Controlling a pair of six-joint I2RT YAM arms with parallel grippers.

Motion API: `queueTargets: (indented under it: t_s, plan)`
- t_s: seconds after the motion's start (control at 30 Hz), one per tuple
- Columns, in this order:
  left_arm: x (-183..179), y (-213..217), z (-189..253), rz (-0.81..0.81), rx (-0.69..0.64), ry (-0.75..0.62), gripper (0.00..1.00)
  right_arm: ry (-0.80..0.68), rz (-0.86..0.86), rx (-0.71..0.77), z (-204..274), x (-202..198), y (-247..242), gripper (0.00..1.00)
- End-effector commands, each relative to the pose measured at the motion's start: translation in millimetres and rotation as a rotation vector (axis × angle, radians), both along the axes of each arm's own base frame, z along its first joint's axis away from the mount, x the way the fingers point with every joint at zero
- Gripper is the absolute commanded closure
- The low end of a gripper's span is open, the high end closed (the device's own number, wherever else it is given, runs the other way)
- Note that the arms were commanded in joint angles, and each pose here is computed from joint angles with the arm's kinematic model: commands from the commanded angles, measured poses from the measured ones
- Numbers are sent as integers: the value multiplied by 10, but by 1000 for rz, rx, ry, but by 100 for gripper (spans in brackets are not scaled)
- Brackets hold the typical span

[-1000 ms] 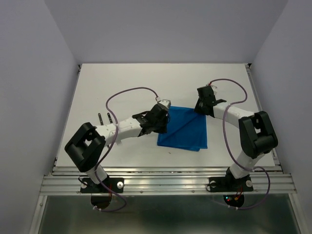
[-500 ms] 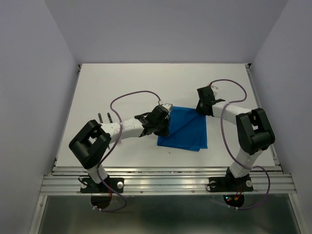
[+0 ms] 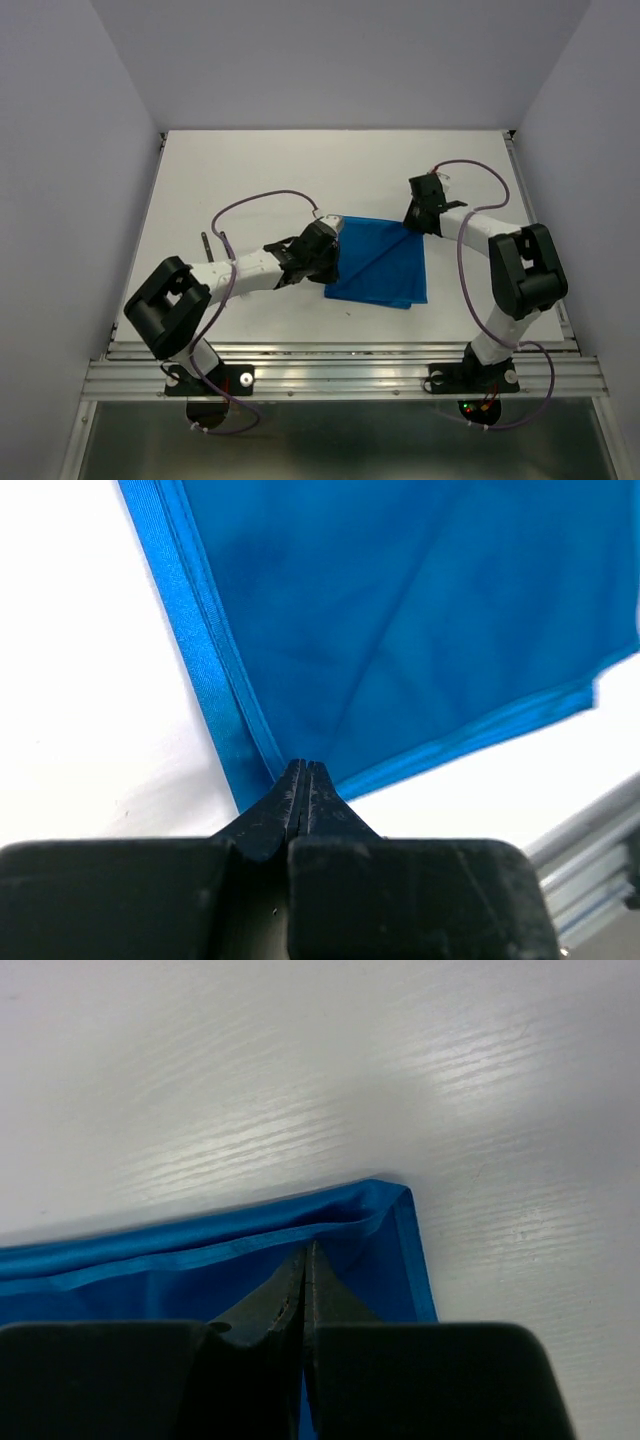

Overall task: Fold the napkin into a case and place the utensils inside
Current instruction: Smooth out the upper triangle-folded napkin at the center of the board, then move the upper triangle-folded napkin to the center of the board.

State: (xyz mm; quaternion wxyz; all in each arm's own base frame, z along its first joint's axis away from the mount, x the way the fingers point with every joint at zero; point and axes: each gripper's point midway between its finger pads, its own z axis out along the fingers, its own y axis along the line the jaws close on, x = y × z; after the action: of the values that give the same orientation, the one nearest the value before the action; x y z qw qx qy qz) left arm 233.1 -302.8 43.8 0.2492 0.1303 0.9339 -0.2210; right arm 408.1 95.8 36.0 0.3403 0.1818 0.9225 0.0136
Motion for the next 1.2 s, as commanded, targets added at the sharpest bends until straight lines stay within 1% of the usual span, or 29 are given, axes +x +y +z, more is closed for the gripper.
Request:
queueTargets:
  t_s: [0.0, 0.1, 0.13, 0.27, 0.47, 0.57, 0.67, 0.7, 0.77, 0.8, 0.9, 0.97, 1.03, 1.1, 1.17]
  plan:
    - [18, 15, 386, 28, -78, -76, 100, -151, 59, 106, 630, 85, 197, 98]
    - [-24, 39, 432, 28, -93, -76, 100, -136, 122, 137, 646, -68, 436, 97]
    - [-55, 60, 380, 28, -84, -60, 100, -125, 146, 149, 632, -148, 556, 97]
    - [-144, 88, 175, 24, -60, -2, 100, -95, 185, 172, 483, -304, 756, 97]
    - [-191, 83, -60, 44, -50, 53, 100, 14, 124, 131, -65, -427, 650, 96]
    - [-152, 118, -139, 67, -18, 54, 100, 35, 155, 130, -38, -417, 694, 97]
    - [-149, 146, -16, 77, -18, 42, 100, -3, 191, 127, 197, -408, 732, 96]
    - [-129, 143, 118, 81, -39, 17, 100, -43, 193, 137, 367, -387, 735, 95]
    - [-102, 144, 274, 89, -61, -13, 100, -62, 193, 137, 512, -396, 717, 94]
    - [-81, 151, 416, 94, -76, -36, 100, -84, 199, 151, 630, -399, 731, 93]
    - [68, 232, 665, 140, -73, -106, 100, -86, 250, 224, 747, -491, 890, 92]
    - [225, 344, 750, 187, -71, -122, 100, -87, 271, 244, 758, -536, 1002, 92]
    - [370, 480, 802, 242, -60, -119, 100, -80, 320, 254, 739, -620, 1218, 94]
    - [541, 676, 829, 316, -66, -112, 100, -24, 389, 249, 620, -767, 1486, 96]
    - [617, 782, 888, 339, -76, -126, 100, 9, 414, 207, 475, -877, 1629, 98]
